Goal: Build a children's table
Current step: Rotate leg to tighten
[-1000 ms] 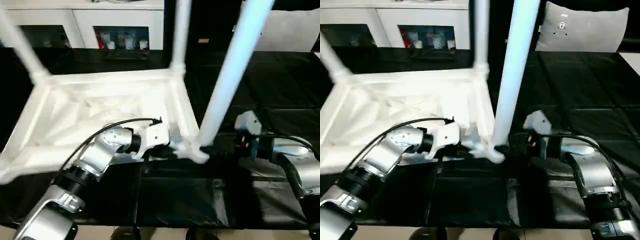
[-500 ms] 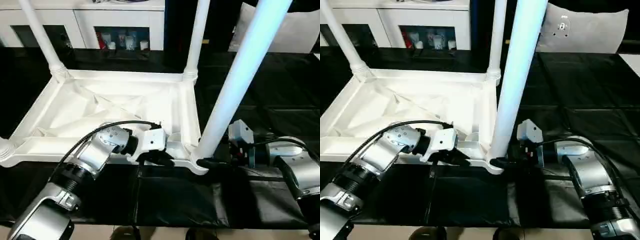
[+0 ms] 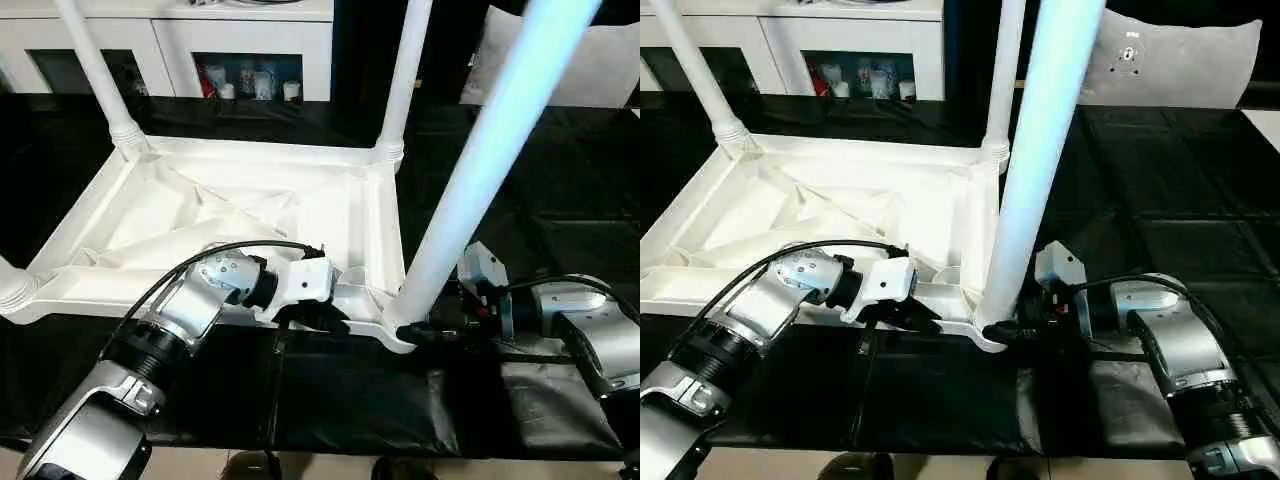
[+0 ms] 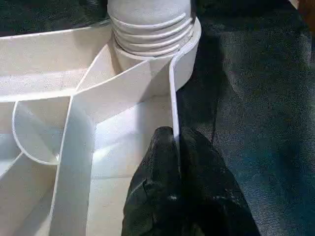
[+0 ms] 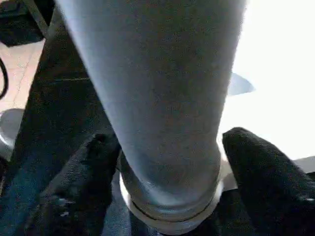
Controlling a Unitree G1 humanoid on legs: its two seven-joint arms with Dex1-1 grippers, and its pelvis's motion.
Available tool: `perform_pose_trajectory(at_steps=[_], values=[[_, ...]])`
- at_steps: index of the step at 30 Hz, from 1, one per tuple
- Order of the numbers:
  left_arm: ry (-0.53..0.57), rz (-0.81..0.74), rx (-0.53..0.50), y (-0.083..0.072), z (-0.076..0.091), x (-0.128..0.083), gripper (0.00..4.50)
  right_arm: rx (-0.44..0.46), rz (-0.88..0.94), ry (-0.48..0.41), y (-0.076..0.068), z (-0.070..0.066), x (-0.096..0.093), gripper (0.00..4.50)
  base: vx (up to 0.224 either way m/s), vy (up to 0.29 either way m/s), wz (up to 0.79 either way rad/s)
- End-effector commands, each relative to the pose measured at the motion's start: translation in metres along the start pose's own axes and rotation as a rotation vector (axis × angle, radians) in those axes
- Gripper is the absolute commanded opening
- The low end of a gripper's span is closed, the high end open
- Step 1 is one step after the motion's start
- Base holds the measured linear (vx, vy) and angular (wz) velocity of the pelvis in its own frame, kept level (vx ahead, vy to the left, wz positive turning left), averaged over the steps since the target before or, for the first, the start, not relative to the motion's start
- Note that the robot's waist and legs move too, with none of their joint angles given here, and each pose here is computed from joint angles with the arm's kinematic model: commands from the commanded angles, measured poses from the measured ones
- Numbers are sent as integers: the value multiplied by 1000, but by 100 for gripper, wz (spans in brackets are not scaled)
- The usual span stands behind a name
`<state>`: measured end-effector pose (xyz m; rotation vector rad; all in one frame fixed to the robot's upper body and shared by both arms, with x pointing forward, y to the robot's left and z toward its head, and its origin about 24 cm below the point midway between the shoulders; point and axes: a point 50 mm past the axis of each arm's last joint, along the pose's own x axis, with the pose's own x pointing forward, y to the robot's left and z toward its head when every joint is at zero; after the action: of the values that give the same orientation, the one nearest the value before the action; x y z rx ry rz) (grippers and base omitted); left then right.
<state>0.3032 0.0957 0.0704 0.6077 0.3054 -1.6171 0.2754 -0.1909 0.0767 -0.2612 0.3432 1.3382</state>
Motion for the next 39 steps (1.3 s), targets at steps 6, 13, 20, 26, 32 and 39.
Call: perform_pose_trajectory(at_steps=[6, 13, 20, 26, 32, 39], values=[[4, -50, 65, 2, 8, 2, 0, -16, 3, -3, 2, 2, 1, 354, 0, 0, 0], [-2, -42, 63, 3, 9, 1, 0, -5, 7, -14, 3, 1, 3, 306, 0, 0, 0], [-54, 18, 14, 3, 11, 3, 0, 58, -30, -55, 6, -3, 9, 271, 0, 0, 0], [-164, 210, -142, 3, 25, 21, 0, 192, -258, -118, 2, -10, 33, 266, 0, 0, 0], [-219, 422, -292, 13, 46, 43, 0, 359, -549, -184, -12, -9, 62, 265, 0, 0, 0], [-211, 619, -307, 26, 67, 57, 0, 365, -745, -217, -22, -2, 76, 334, 0, 0, 0]])
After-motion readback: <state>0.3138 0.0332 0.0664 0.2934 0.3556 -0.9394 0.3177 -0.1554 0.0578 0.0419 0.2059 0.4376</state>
